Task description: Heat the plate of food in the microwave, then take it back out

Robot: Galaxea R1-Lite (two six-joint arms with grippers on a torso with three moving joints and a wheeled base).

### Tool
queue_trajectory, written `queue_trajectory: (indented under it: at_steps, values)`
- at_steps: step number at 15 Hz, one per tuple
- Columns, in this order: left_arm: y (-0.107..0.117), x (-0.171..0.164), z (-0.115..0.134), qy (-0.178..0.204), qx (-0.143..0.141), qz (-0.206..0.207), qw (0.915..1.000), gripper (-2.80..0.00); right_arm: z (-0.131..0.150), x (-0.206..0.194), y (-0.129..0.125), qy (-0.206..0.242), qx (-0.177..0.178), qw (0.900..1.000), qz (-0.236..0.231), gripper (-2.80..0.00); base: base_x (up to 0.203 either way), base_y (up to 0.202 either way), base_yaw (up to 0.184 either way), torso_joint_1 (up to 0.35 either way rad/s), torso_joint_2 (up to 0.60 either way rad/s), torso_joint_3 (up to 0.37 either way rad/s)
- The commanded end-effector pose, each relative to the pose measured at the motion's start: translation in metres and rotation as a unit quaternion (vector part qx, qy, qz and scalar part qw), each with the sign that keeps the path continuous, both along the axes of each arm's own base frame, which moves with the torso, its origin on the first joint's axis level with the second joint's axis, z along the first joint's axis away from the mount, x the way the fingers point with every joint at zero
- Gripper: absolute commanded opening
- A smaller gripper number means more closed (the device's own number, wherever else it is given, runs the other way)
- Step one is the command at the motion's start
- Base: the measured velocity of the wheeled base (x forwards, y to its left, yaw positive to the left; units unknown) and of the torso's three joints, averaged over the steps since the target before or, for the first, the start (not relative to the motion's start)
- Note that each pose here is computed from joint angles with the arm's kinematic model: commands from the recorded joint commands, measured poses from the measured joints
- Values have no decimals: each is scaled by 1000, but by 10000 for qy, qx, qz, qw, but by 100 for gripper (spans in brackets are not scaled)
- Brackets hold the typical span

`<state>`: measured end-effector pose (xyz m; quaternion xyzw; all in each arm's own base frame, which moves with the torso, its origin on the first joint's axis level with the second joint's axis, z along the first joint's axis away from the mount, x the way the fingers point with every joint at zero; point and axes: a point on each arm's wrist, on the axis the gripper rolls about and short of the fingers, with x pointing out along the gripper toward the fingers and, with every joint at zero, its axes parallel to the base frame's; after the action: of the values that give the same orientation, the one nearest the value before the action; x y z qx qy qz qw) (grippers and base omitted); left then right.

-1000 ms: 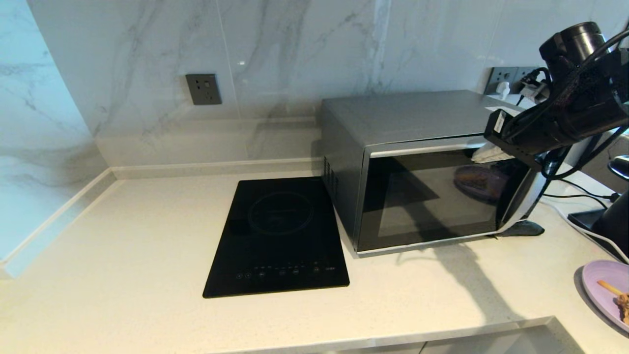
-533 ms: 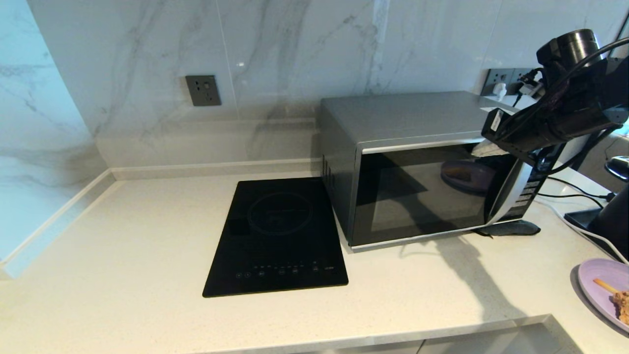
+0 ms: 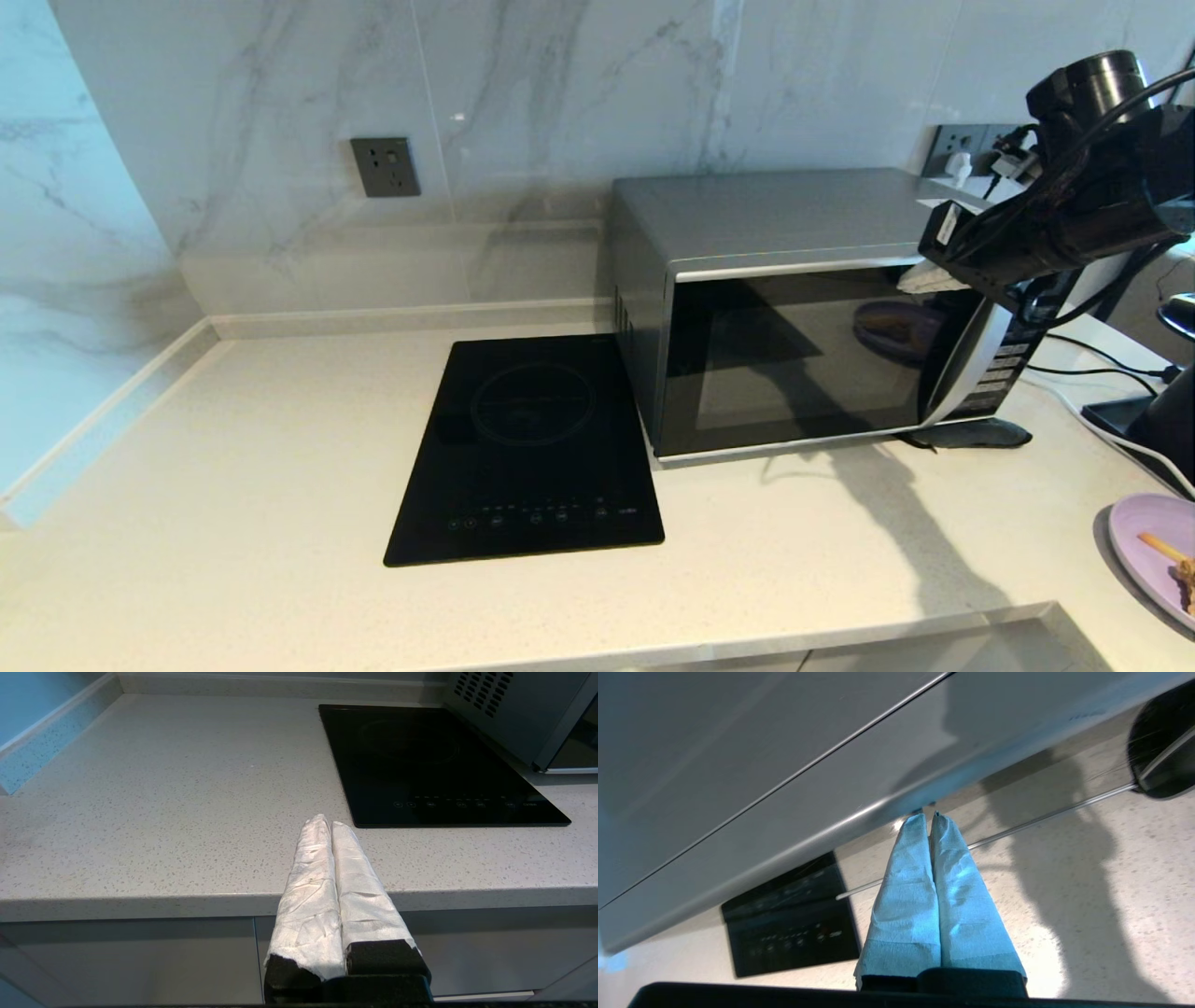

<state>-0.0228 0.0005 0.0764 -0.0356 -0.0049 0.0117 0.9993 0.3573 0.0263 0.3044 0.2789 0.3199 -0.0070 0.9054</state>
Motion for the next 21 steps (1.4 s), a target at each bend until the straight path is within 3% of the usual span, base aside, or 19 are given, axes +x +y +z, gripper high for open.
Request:
queue_trajectory:
  at_steps: [1, 9, 12, 14, 16, 21]
  values:
    - [0, 0, 0, 6, -5, 4, 10000, -280, 18, -25, 0, -37, 107, 9999, 114, -280, 0, 0, 0, 0, 0, 0]
    - [0, 0, 0, 6, -5, 4, 10000, -280, 78, -151, -8, -761, 308, 9960, 361, -280, 0, 0, 0, 0, 0, 0]
    - [0, 0, 0, 6, -5, 4, 10000, -280, 84, -204, -12, -535, 251, 9980, 238, -280, 0, 0, 0, 0, 0, 0]
    - [0, 0, 0, 6, -5, 4, 10000, -280, 82, -242, -17, -223, 65, 9997, -54, -280, 0, 0, 0, 0, 0, 0]
    - [0, 0, 0, 6, -5, 4, 10000, -280, 78, -283, -20, 46, 110, 9996, -263, -280, 0, 0, 0, 0, 0, 0]
    - [0, 0, 0, 6, -5, 4, 10000, -280, 57, -385, -26, 57, 306, 9989, -339, -280, 0, 0, 0, 0, 0, 0]
